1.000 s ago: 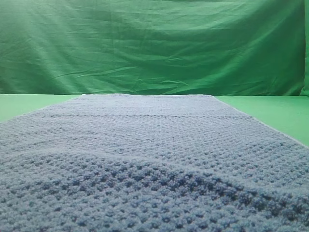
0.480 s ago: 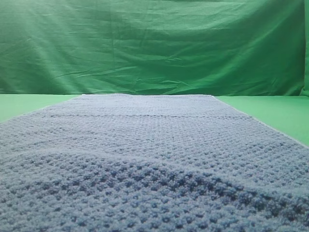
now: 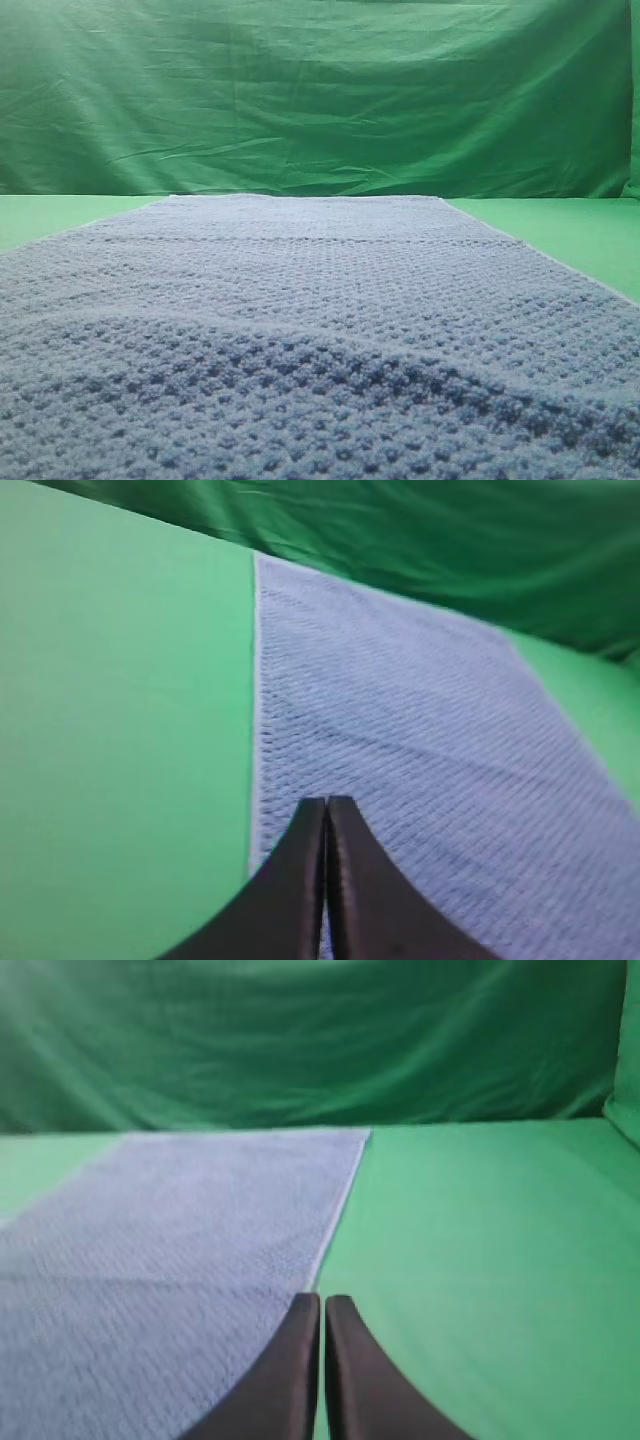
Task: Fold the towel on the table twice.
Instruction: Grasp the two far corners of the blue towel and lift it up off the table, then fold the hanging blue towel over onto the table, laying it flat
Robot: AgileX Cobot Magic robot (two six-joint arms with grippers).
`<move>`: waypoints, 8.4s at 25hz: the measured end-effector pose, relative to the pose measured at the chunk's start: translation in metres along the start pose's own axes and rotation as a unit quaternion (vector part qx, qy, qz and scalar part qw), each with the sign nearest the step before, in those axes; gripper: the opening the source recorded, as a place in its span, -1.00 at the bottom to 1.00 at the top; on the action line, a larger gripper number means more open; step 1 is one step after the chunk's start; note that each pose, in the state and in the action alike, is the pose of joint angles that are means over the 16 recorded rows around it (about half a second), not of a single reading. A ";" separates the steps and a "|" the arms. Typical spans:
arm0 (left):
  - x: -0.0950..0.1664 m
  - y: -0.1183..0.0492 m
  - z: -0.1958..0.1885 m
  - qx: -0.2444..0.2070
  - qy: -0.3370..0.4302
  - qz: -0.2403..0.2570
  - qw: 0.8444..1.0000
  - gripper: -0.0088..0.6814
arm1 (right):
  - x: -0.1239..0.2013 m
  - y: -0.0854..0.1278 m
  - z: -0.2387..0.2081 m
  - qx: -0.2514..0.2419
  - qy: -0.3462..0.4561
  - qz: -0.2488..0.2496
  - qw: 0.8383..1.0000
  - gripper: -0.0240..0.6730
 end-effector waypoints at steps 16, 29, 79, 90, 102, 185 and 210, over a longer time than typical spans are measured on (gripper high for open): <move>-0.052 -0.036 -0.007 0.043 -0.037 0.041 0.998 -0.97 | -0.061 -0.006 -0.006 0.002 -0.063 0.041 0.997 -0.93; -0.072 -0.056 0.025 0.046 0.111 0.121 0.985 -0.97 | -0.105 -0.006 0.027 -0.046 0.116 0.041 0.991 -0.93; -0.061 -0.003 0.308 -0.096 0.491 0.123 0.857 -0.22 | -0.065 0.015 0.312 -0.124 0.528 0.017 0.840 0.00; -0.046 0.002 0.322 -0.095 0.492 0.081 0.862 0.85 | -0.046 0.018 0.325 -0.123 0.542 0.018 0.831 0.90; -0.032 0.011 0.330 -0.101 0.497 0.073 0.858 0.87 | -0.024 0.020 0.334 -0.123 0.558 0.021 0.821 0.92; -0.256 -0.128 0.306 0.095 0.060 0.093 0.989 -0.97 | -0.317 -0.056 0.319 -0.048 0.088 0.002 0.995 -0.93; -0.222 -0.113 0.331 0.107 0.119 0.117 0.980 -0.97 | -0.261 -0.060 0.351 -0.063 0.208 -0.020 0.976 -0.93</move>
Point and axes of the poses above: a point on each arm's last joint axis where the gripper is mounted, z pointing out along that axis toward the gripper, y along the wrist's bending axis when the last joint is at zero, x = y × z, the point moved 1 cm from there along z, pointing out along that axis toward the gripper, and after that the axes turned 7 degrees about -z, right-handed, at the moved point
